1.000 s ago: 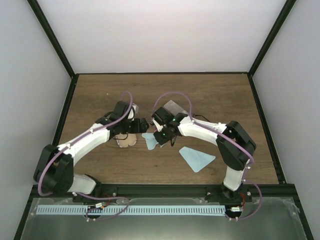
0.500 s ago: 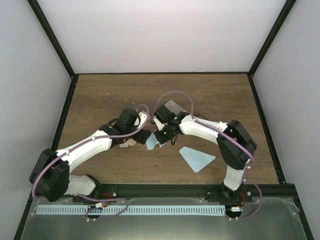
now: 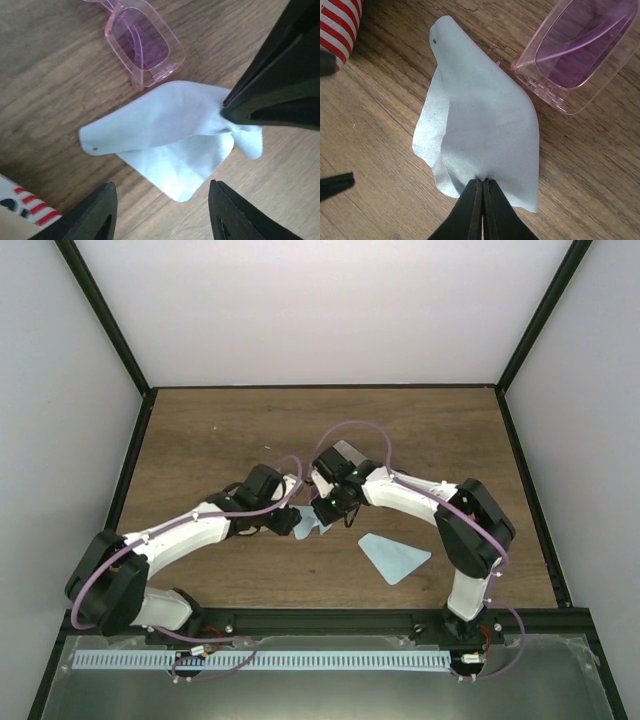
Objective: Organize the sunglasses
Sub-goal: Adjust the glasses cleaning cloth at the center of the board.
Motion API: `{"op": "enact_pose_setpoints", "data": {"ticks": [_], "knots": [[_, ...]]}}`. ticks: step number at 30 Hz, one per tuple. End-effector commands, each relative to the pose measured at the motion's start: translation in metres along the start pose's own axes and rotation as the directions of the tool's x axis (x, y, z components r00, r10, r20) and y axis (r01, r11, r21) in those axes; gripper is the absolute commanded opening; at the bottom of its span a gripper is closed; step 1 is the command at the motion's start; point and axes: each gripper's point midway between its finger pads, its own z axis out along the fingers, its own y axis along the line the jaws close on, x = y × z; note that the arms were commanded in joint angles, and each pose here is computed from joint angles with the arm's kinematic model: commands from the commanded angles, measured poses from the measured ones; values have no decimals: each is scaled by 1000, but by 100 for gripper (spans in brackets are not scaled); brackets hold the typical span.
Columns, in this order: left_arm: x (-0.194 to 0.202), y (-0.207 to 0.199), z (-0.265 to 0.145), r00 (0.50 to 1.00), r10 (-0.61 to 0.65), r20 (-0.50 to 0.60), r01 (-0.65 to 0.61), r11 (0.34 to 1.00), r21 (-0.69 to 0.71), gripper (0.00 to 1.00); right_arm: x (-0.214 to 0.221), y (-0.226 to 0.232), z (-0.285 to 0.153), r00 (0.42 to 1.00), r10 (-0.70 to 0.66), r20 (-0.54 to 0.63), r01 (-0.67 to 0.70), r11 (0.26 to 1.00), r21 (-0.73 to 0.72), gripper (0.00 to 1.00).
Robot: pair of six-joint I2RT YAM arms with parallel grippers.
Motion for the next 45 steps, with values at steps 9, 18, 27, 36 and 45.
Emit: {"op": "enact_pose_setpoints", "data": {"ticks": [9, 18, 27, 36, 45], "knots": [[23, -32, 27, 994, -26, -108, 43, 987, 155, 4, 5, 4, 0, 1000, -10, -20, 9, 999, -45, 1], [35, -27, 57, 982, -79, -174, 101, 988, 120, 4, 11, 5, 3, 999, -14, -46, 11, 998, -56, 1], [80, -3, 76, 941, -116, -319, 115, 993, -20, 4, 21, -20, 5, 995, 60, -82, -56, 997, 52, 16], [102, 0, 69, 924, -143, -355, 137, 990, -42, 4, 16, -25, 0, 998, 57, -39, -54, 996, 72, 40], [96, -4, 66, 925, -150, -350, 151, 988, -25, 4, 17, -12, 11, 999, 29, -39, -28, 999, 30, 28]]}}
